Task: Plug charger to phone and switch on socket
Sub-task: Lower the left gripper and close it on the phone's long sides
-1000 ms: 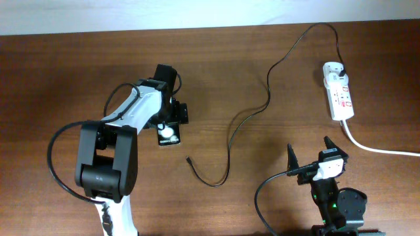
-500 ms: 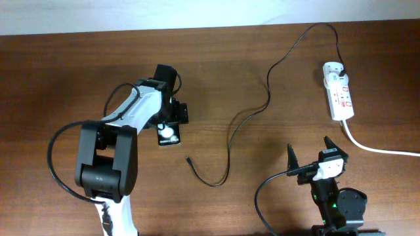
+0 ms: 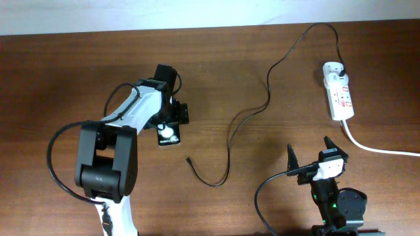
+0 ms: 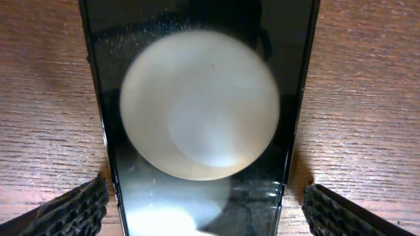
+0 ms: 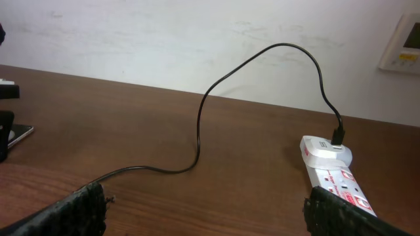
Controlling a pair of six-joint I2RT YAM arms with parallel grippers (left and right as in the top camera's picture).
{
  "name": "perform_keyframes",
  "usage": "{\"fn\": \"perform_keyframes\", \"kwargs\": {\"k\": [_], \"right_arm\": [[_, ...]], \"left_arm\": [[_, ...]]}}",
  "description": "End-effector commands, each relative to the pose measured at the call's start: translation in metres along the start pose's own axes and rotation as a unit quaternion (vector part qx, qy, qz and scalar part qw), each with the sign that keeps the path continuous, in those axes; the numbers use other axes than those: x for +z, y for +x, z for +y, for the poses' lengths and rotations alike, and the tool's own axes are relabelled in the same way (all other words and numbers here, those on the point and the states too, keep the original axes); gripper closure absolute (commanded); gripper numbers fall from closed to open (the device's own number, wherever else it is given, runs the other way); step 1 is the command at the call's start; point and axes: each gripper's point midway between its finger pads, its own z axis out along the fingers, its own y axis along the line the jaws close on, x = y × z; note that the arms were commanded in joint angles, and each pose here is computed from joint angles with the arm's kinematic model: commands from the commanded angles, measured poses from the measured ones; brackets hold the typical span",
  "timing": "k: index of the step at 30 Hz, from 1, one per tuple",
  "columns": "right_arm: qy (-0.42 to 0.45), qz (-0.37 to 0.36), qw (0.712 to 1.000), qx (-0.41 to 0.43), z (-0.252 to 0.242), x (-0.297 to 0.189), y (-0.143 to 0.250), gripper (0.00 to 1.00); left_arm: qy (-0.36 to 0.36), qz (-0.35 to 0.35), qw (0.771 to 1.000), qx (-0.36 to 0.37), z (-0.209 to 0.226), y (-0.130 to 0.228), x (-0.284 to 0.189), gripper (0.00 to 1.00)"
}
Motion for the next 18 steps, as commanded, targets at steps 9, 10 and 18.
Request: {"fn": "perform_keyframes", "kwargs": {"k": [9, 10, 18], "right_arm": [[-0.001, 0.003, 1.0, -0.003, 0.001, 0.0, 0.003, 0.01], [-0.001, 0.003, 1.0, -0.003, 0.001, 0.0, 0.003, 0.02], [-0.001, 0.003, 1.0, -0.003, 0.001, 0.0, 0.003, 0.01]], "left_arm": [[0.004, -0.047, 0.999, 0.003, 0.0, -0.014, -0.036, 0.01], [0.004, -0.045, 0.999, 0.003, 0.0, -0.013, -0.036, 0.01], [0.0, -0.034, 0.999, 0.004, 0.003, -0.002, -0.02, 0.01]]}}
